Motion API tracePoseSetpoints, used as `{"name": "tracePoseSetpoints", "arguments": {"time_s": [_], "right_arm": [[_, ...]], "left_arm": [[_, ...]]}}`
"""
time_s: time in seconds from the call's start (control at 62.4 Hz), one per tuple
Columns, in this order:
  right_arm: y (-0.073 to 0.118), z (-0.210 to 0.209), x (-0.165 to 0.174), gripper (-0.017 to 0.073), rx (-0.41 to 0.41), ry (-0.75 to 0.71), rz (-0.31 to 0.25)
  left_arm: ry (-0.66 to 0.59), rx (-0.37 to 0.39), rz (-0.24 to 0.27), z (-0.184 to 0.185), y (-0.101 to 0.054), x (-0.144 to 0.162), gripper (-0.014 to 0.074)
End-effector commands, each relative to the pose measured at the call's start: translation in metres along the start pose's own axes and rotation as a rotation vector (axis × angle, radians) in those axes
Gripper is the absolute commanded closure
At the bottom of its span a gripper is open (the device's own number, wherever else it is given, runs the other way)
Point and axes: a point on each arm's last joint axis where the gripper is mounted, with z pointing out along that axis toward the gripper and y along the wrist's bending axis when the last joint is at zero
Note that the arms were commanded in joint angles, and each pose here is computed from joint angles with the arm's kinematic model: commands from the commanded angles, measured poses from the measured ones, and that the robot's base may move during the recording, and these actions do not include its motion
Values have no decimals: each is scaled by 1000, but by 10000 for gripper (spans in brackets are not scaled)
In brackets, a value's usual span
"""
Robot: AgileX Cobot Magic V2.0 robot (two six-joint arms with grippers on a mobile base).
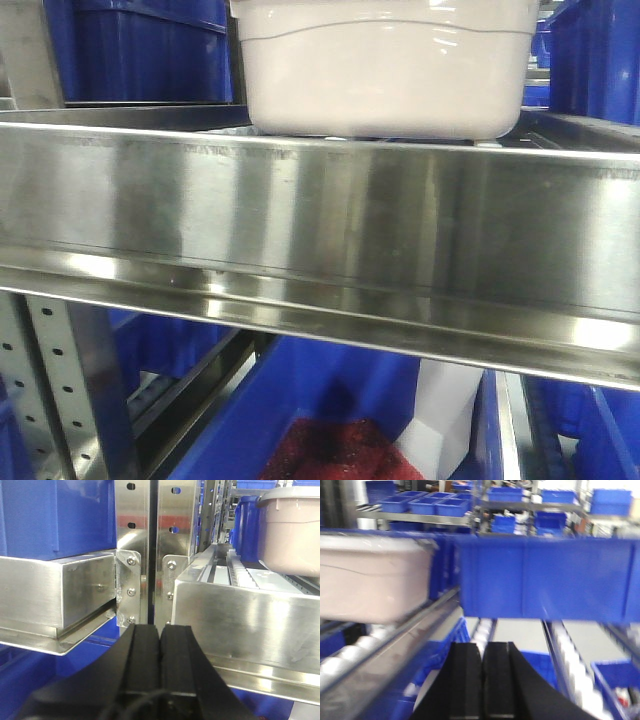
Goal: Grab white bin and place on right shelf
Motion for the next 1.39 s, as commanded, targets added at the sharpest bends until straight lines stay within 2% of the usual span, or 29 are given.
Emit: {"name": "tracePoseSetpoints", "arguments": {"time_s": [0.0,0.144,0.337,1.379], "right_arm": [[-3,4,-2,490,19,-166,24],[-3,13,31,490,-20,-173,38],[1,17,55,490,-98,-129,45],[1,16,56,490,-101,-123,41]], "left_arm": [[-86,-2,-5,-1,1,-3,713],[-86,-2,-5,-1,1,-3,713],[-86,-2,-5,-1,1,-3,713],[-86,-2,-5,-1,1,-3,713]]}}
